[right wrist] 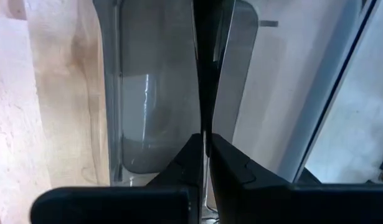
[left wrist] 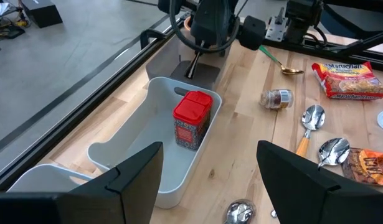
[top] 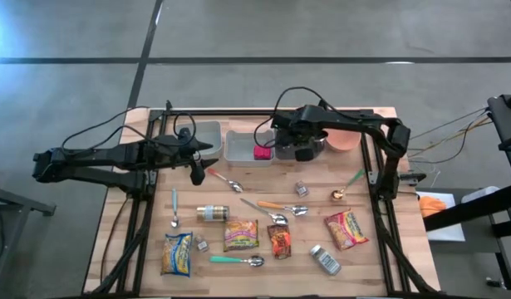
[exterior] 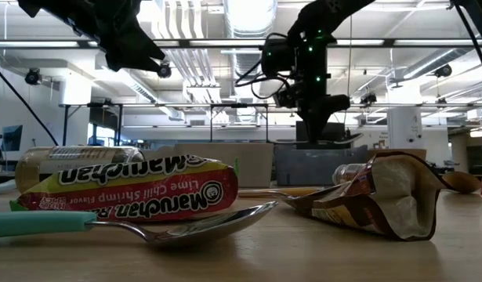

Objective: Pick & Place Food Item
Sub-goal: Put the black spoon into the black bin

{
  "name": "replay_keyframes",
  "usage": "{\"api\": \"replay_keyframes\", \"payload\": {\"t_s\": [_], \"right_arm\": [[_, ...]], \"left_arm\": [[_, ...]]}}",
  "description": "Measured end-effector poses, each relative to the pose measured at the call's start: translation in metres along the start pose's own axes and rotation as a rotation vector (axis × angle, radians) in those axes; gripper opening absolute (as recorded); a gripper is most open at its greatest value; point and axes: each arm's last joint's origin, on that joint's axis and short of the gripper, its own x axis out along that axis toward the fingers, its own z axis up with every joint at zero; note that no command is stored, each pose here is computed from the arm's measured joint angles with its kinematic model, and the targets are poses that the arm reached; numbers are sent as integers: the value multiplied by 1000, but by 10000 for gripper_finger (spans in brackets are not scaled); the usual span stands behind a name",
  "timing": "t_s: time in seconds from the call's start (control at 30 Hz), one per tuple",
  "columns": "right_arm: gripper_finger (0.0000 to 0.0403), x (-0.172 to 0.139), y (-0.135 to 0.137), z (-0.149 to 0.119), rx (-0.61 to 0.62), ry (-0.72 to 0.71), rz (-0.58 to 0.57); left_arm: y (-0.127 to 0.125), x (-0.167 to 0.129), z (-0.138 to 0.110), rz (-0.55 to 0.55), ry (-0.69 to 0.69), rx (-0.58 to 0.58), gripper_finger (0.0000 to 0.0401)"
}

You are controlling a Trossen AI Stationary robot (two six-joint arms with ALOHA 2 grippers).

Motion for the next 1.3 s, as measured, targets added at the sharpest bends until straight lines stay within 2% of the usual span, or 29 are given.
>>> {"api": "replay_keyframes", "payload": {"t_s": [0.23, 1.03, 1.13, 1.3], "right_arm": [[12, 4, 1, 0, 26, -43, 66], [12, 20, 8, -2, 69, -89, 146], [12, 26, 9, -4, 93, -67, 179], [12, 27, 1, -9, 184, -65, 167]], "left_arm": [[0, 0, 0, 0, 0, -1, 262], [0, 0, 0, 0, -1, -1, 262], [0, 0, 0, 0, -1, -1, 262], [0, 0, 0, 0, -1, -1, 262]]}}
